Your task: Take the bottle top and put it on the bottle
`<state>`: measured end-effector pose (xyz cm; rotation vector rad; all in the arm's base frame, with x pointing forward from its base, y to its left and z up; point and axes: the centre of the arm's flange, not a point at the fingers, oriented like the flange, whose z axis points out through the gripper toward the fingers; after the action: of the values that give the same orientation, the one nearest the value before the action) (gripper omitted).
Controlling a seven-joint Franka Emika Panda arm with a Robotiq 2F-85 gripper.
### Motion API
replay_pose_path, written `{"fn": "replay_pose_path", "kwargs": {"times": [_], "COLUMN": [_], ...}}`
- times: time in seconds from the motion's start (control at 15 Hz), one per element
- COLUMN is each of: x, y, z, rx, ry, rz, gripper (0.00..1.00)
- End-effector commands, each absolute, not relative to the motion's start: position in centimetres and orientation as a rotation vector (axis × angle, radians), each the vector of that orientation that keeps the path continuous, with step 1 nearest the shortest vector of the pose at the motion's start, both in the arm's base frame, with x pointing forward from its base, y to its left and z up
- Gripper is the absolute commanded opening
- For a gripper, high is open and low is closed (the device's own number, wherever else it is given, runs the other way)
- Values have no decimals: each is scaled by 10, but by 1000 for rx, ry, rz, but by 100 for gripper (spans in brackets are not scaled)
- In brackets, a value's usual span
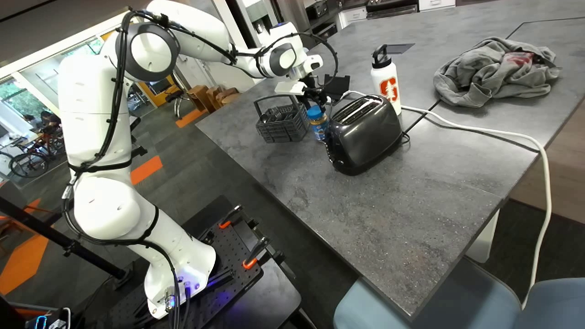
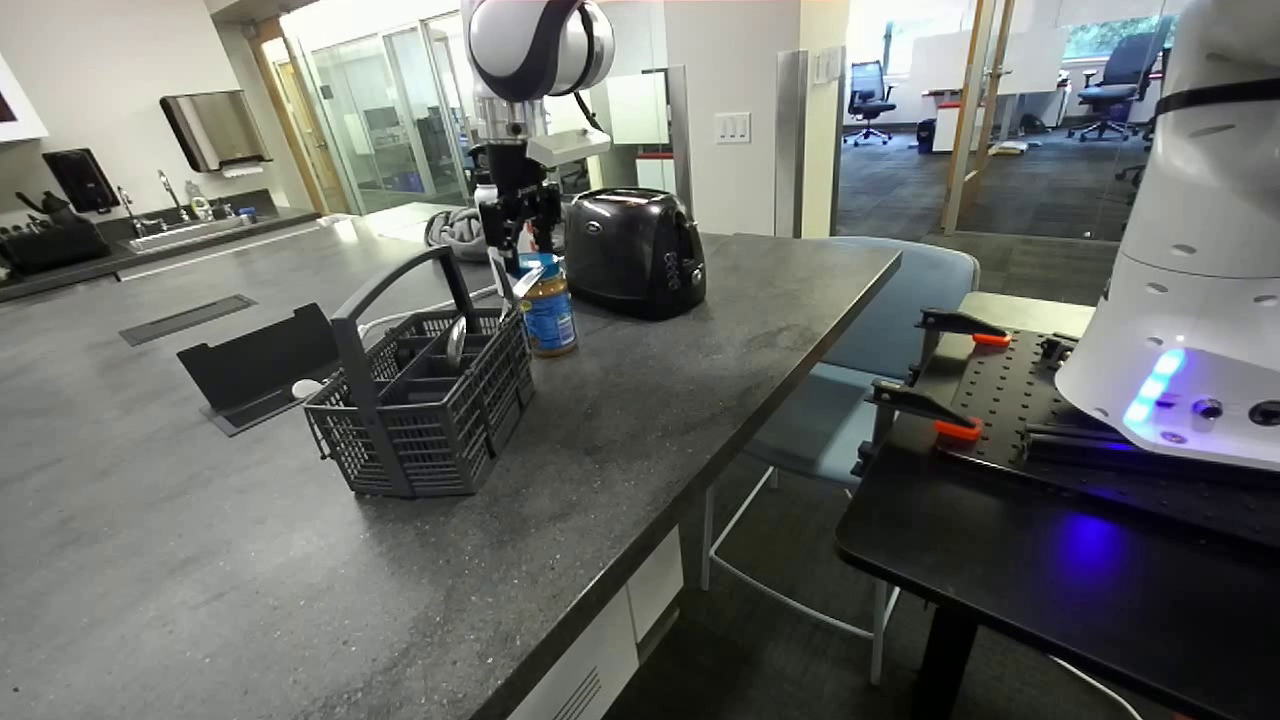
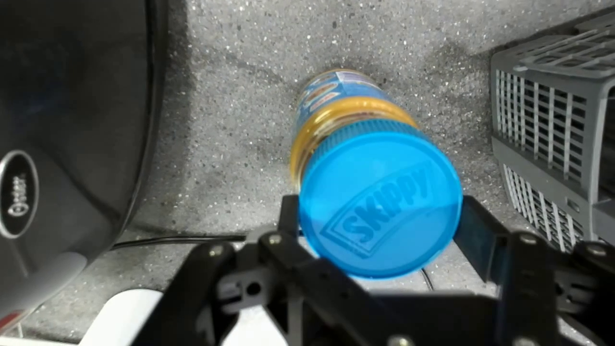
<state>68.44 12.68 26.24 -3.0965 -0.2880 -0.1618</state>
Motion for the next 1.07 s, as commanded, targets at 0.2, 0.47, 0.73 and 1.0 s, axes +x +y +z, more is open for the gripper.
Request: {"fn": "replay_pose_path", "kwargs": {"times": [0.2,0.47,0.73,1.0], "x": [689,687,687,688], "y": [130,131,130,127], "z": [268,269,267,266], "rx": [-3126,-3138,-3166,-3184], "ry": [-236,-228,-206,-188], "rz": [-118,-62,-60,-78], "gripper": [55,55,55,55]}}
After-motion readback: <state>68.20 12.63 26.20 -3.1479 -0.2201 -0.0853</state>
